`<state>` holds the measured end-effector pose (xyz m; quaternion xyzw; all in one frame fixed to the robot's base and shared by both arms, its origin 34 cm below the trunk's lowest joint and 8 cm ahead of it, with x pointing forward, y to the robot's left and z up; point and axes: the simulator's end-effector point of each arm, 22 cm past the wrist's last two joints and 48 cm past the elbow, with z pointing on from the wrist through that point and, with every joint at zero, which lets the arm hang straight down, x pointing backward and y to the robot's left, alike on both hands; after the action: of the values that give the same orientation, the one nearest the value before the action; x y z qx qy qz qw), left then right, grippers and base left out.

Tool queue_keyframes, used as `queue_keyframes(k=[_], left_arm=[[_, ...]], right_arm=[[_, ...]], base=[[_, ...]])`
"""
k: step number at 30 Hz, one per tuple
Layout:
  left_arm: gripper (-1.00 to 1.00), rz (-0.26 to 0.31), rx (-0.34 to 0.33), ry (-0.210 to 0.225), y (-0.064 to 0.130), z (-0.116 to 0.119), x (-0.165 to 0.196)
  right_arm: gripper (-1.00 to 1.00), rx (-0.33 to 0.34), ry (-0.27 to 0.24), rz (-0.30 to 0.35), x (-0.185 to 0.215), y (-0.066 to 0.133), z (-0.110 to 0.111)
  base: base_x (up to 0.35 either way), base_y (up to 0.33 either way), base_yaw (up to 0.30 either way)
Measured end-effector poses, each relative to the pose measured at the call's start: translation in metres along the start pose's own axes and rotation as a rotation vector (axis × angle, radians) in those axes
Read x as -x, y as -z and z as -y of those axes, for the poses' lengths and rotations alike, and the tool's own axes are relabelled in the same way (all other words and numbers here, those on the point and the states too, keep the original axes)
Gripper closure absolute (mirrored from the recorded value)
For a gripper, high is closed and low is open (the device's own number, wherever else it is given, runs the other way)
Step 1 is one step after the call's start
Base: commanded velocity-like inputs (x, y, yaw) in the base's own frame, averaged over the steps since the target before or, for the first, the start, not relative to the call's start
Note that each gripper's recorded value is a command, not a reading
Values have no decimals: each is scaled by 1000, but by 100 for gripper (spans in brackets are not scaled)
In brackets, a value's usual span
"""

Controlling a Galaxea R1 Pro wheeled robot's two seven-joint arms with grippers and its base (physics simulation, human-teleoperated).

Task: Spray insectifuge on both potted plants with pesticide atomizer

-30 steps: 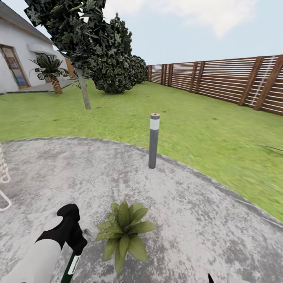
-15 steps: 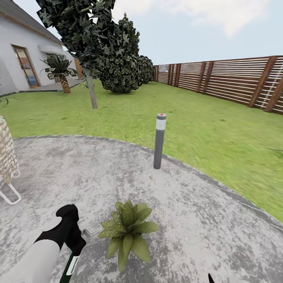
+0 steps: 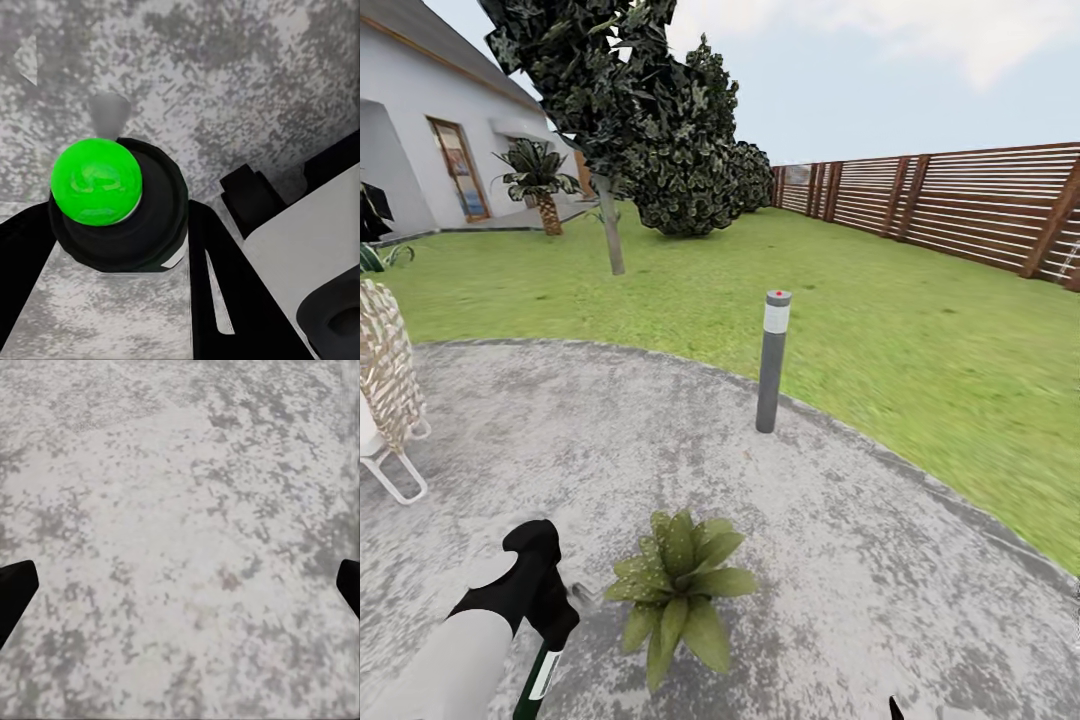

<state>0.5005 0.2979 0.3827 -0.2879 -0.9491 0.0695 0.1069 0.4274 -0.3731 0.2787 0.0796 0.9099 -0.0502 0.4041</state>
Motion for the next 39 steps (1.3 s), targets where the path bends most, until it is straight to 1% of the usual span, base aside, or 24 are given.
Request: queue_keyframes(k=[10, 14, 17, 21, 24, 27, 39], left_arm=[[100, 0, 0, 0, 0, 0, 0], [100, 0, 0, 0, 0, 0, 0], [100, -3, -1, -1, -1, 1, -1], [100, -9, -1, 1, -3, 0, -4], [100, -25, 15, 6, -12, -2, -14], [100, -32, 30, 16, -13, -10, -21], [100, -25, 20, 26, -13, -8, -20]], right_arm=[[-100, 1, 0, 0, 0, 0, -1], [-100, 0, 0, 1, 0, 0, 0], [-100, -2, 1, 3, 1, 0, 1], [-100, -3, 3, 4, 2, 0, 2], [-100, -3, 2, 3, 2, 0, 2], [-100, -3, 2, 3, 2, 0, 2], [-100, -2, 1, 2, 1, 0, 1]], base=[[-39, -272, 251], [91, -269, 268], [160, -221, 51], [58, -45, 4], [3, -2, 0], [0, 0, 33], [0, -3, 261]])
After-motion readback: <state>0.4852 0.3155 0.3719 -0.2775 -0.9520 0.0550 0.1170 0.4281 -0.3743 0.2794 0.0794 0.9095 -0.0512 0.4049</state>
